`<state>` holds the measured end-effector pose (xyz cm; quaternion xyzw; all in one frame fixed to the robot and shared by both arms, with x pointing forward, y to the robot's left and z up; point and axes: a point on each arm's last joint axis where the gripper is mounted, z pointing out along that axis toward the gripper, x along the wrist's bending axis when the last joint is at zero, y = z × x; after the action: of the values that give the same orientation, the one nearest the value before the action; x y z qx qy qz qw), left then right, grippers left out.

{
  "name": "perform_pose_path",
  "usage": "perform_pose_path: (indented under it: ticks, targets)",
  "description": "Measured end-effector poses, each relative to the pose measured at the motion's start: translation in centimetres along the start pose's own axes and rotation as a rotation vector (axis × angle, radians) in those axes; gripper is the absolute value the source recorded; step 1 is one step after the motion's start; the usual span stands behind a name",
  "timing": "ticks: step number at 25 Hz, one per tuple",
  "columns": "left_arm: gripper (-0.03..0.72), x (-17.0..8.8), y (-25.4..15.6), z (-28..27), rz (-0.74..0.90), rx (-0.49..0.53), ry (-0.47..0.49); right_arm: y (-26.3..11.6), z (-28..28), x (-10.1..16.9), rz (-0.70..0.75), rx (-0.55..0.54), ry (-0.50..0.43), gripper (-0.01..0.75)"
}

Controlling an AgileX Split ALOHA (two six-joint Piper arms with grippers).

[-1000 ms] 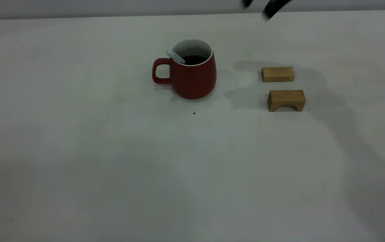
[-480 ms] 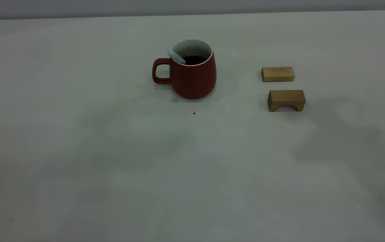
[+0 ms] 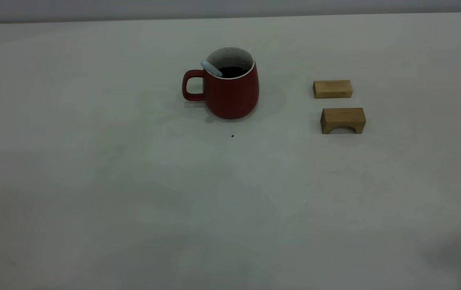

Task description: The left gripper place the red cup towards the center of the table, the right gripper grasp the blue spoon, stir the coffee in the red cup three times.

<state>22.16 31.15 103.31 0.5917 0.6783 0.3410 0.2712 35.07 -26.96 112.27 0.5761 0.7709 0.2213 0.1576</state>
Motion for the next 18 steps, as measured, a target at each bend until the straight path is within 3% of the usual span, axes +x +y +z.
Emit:
perform_pose_path:
  ticks: [5,9,13,18]
  targets:
    - [0.558,0.0,0.0,0.0,0.0,0.0,0.0,-7.2,-4.6,0.0,0.086,-0.291,-0.136,0.229]
    - [0.558,0.0,0.0,0.0,0.0,0.0,0.0,-11.5,-5.4,1.0,0.084,-0.526,-0.188,0.234]
    - [0.558,0.0,0.0,0.0,0.0,0.0,0.0,-13.5,-3.6,1.3,0.097,-0.574,-0.194,0.236]
    - [0.558,0.0,0.0,0.0,0.0,0.0,0.0,-14.1,0.4,1.3,0.135,-0.459,-0.118,0.236]
